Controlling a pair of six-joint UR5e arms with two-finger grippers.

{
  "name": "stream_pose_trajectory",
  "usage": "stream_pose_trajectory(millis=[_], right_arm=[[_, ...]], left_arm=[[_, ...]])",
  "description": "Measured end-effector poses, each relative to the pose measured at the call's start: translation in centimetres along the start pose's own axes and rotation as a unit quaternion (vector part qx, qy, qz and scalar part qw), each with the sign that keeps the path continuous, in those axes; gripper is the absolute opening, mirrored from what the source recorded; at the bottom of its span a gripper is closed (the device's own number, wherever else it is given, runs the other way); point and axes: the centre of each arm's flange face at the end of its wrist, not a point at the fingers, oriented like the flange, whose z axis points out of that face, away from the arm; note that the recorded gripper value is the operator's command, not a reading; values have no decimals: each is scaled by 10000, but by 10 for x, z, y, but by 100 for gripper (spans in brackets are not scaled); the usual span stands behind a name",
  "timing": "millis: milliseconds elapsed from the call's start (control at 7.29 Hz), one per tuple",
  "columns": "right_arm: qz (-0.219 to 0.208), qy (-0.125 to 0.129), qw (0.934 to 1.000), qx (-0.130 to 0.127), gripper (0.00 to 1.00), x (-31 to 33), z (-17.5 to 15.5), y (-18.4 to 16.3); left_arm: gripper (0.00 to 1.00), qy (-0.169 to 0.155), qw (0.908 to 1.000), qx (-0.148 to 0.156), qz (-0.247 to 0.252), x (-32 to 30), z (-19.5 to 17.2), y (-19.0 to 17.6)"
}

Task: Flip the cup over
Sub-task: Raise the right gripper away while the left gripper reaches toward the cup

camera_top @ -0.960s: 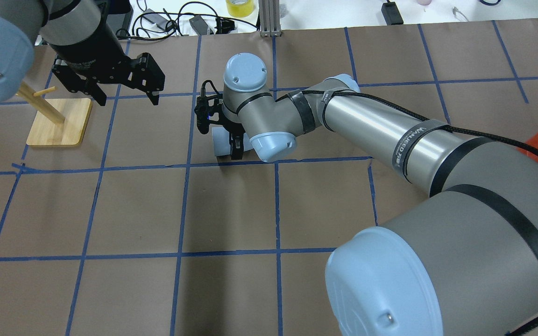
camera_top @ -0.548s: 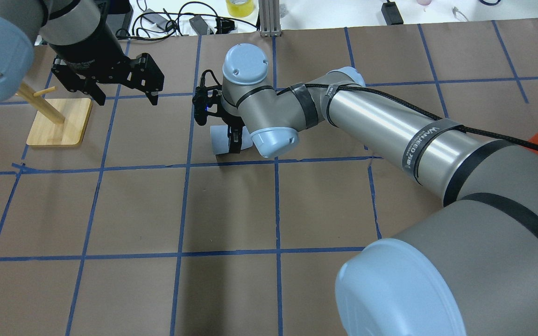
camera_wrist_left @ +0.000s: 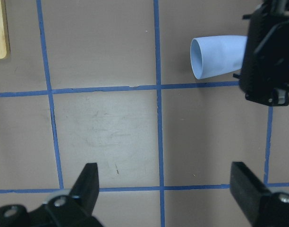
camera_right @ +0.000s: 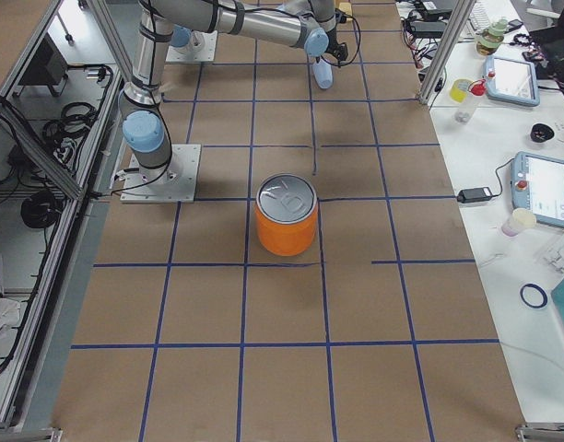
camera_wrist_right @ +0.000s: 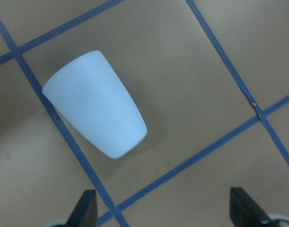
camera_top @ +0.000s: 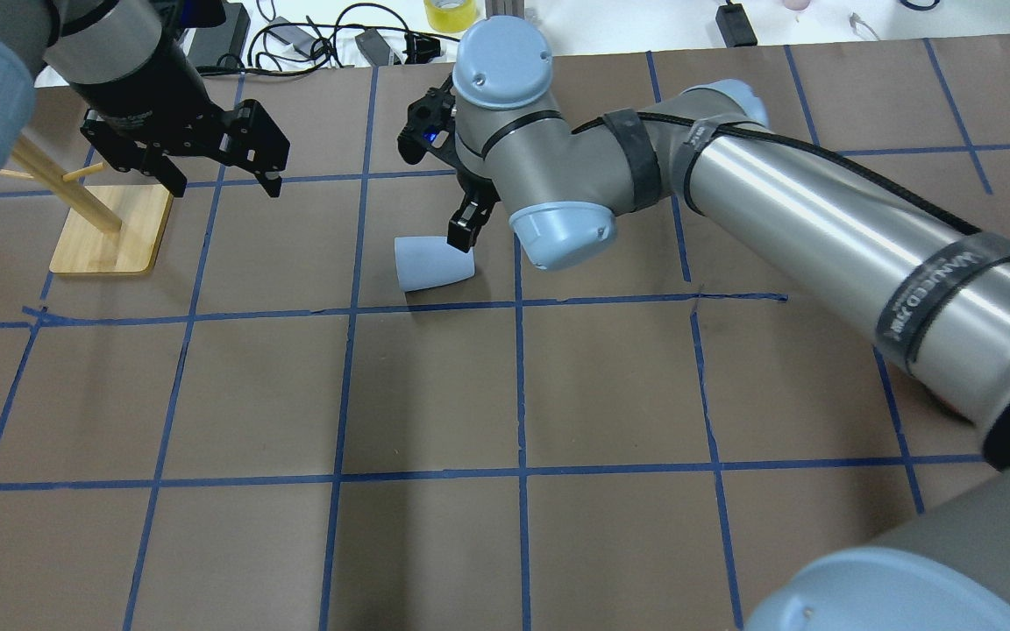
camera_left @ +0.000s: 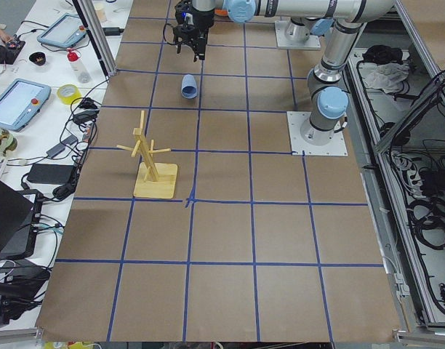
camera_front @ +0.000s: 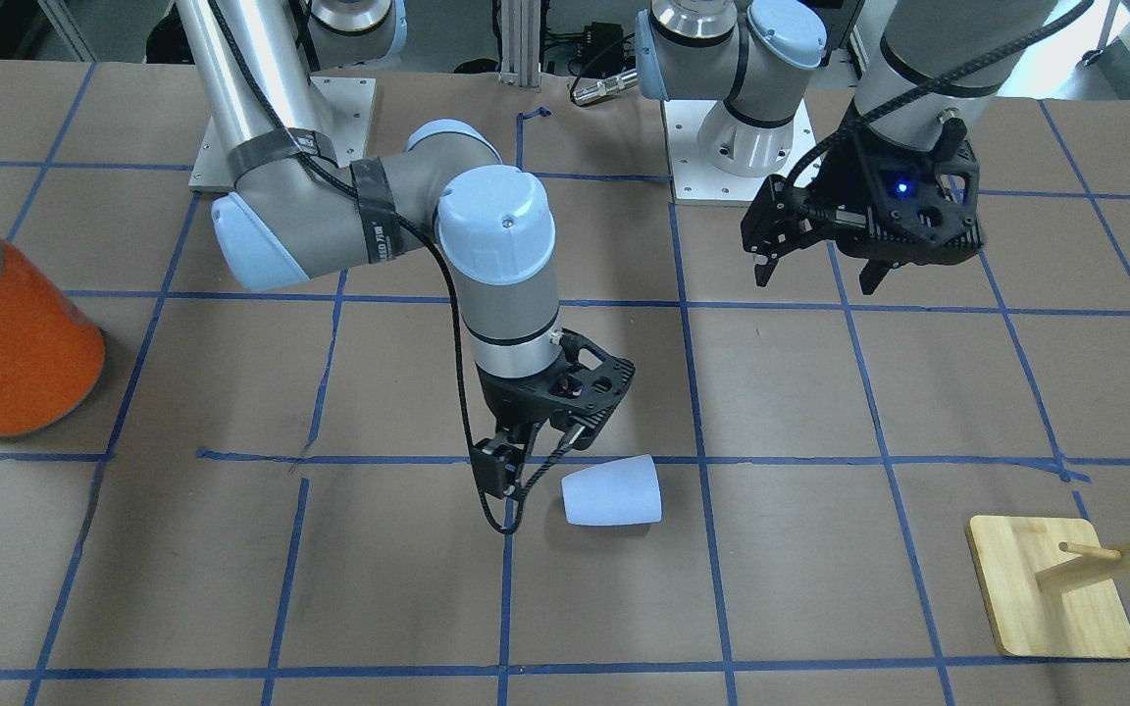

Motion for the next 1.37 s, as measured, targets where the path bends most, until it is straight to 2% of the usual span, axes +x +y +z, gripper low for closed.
stream_pose_trajectory(millis=[137, 274, 548, 685, 823, 960, 1097, 1234, 1371], right_arm=[[695, -32, 9973, -223, 100, 30, -18, 35], [1372, -58, 9895, -441, 100, 64, -44, 74], [2697, -10, 9601, -739, 100, 118, -101, 146], [2994, 221, 9505, -803, 100, 128, -132, 166], [3108, 488, 9453, -862, 100, 128, -161, 179], [3210, 604, 9409, -899, 100, 124, -181, 187], [3431, 650, 9325, -918, 100, 120, -191, 190], [3837, 667, 9162, -947, 100, 117, -194, 192], [4282, 669, 8957, -994, 100, 115, -193, 193]], left_arm=[[100, 155, 9998, -91, 15, -15, 16, -4], [100, 373, 9992, -155, 53, -22, 38, -8], [100, 1071, 9942, -33, 50, -21, 95, -17], [100, 1421, 9898, 81, 36, -18, 123, -28], [100, 1738, 9847, 134, 18, -16, 150, -41], [100, 2099, 9776, 139, -14, -13, 178, -54], [100, 2412, 9703, 154, -41, -10, 205, -66], [100, 2587, 9658, 177, -54, -10, 228, -76], [100, 2767, 9608, 174, -77, -8, 249, -82]])
